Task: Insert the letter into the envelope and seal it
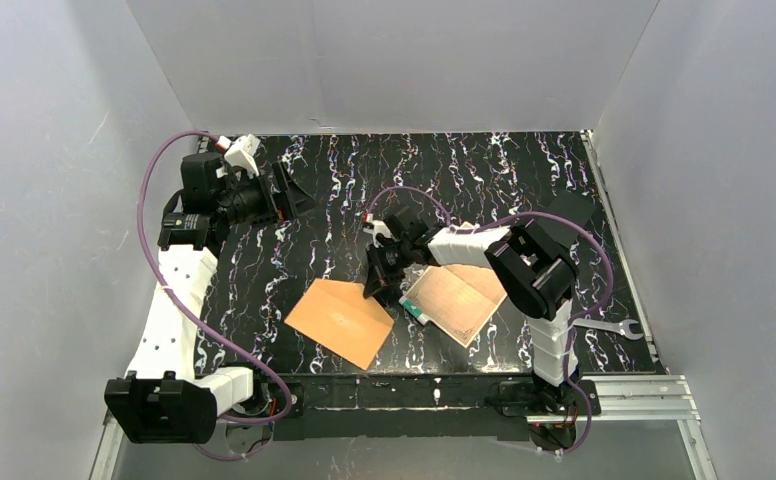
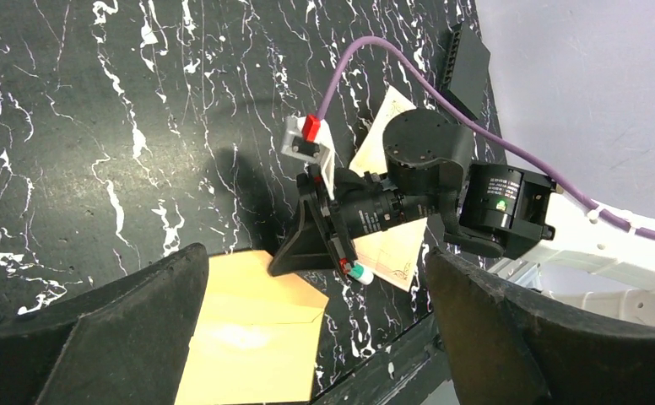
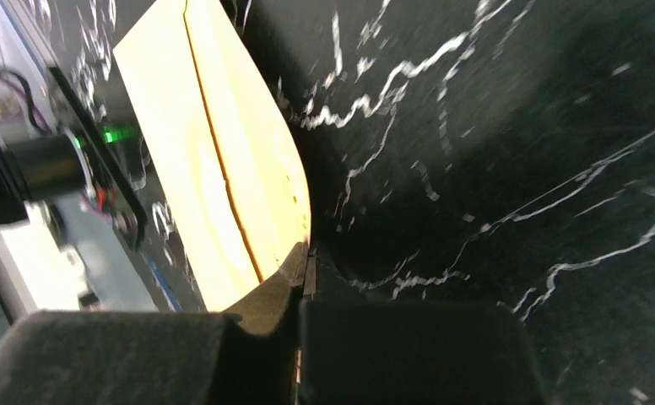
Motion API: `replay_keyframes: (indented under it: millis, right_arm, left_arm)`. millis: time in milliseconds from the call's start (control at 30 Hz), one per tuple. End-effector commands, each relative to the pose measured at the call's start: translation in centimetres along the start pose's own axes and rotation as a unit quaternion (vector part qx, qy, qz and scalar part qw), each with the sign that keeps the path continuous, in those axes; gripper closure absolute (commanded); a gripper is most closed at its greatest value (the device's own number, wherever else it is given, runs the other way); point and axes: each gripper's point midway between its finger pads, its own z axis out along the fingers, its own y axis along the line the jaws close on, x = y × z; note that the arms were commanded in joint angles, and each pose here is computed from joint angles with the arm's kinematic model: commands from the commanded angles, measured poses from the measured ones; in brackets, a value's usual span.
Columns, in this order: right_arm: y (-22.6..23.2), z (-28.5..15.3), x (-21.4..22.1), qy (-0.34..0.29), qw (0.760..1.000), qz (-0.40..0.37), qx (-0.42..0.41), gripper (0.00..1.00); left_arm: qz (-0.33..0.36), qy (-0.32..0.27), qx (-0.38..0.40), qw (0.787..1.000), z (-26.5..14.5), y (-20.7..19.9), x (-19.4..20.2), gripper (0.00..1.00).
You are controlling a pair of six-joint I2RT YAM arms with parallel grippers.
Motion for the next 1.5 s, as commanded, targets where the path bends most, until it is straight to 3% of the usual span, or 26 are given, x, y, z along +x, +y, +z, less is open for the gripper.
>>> replay_keyframes:
  millis: [0, 133, 267, 400, 533, 733, 867, 1000, 1067, 1300, 1467]
  right_arm:
    - [-0.5, -0.9, -6.3, -0.142, 0.988, 0.061, 0.008, 0.99]
    - [-1.7, -1.8, -8.9, -0.21, 0.973, 0.087, 0.04, 0.99]
    - [-2.8, -1.8, -9.7, -0.223, 0.967, 0.104, 0.071, 0.99]
    - [-2.6, -3.1, -10.0, -0.236, 0.962, 0.103, 0.089, 0.57]
    - [-1.9, -6.8, -10.7, -0.259, 0.954, 0.09, 0.118, 0.4]
    - [-6.4, -15.5, -7.5, -0.249, 0.926, 0.17, 0.229, 0.38]
    - [-11.8, -22.2, -0.5, -0.234, 0.864, 0.297, 0.333, 0.37]
    - [-14.9, -27.4, 5.7, -0.232, 0.792, 0.366, 0.431, 0.31]
    - [-15.9, -28.4, 7.7, -0.224, 0.775, 0.384, 0.449, 0.3]
    - [-19.0, -28.9, 9.2, -0.266, 0.769, 0.402, 0.42, 0.29]
    - [-19.7, -28.2, 6.7, -0.351, 0.798, 0.366, 0.327, 0.32]
  left_arm:
    - [0.001, -0.008, -0.01, 1.0, -0.4, -0.1, -0.6, 0.01]
    - [-0.019, -0.006, -0.04, 0.999, 0.2, 1.2, -0.6, 0.01]
    - [-0.033, -0.016, -0.09, 0.995, 0.5, 3.3, -0.7, 0.01]
    - [-0.043, -0.029, -0.147, 0.988, 0.7, 5.7, -0.9, 0.01]
    - [-0.049, -0.036, -0.17, 0.984, 1.5, 7.4, -0.8, 0.01]
    - [-0.072, 0.06, -0.093, 0.991, 5.0, 6.8, 1.8, 0.01]
    - [-0.1, 0.097, -0.056, 0.989, 7.2, 6.1, 3.6, 0.0]
    - [-0.109, 0.117, -0.042, 0.986, 9.0, 5.6, 4.5, 0.01]
    - [-0.114, 0.126, -0.035, 0.985, 9.8, 5.6, 4.7, 0.02]
    - [-0.121, 0.141, -0.016, 0.983, 11.6, 5.0, 4.2, 0.04]
    - [-0.129, 0.146, -0.001, 0.981, 12.3, 4.5, 3.8, 0.04]
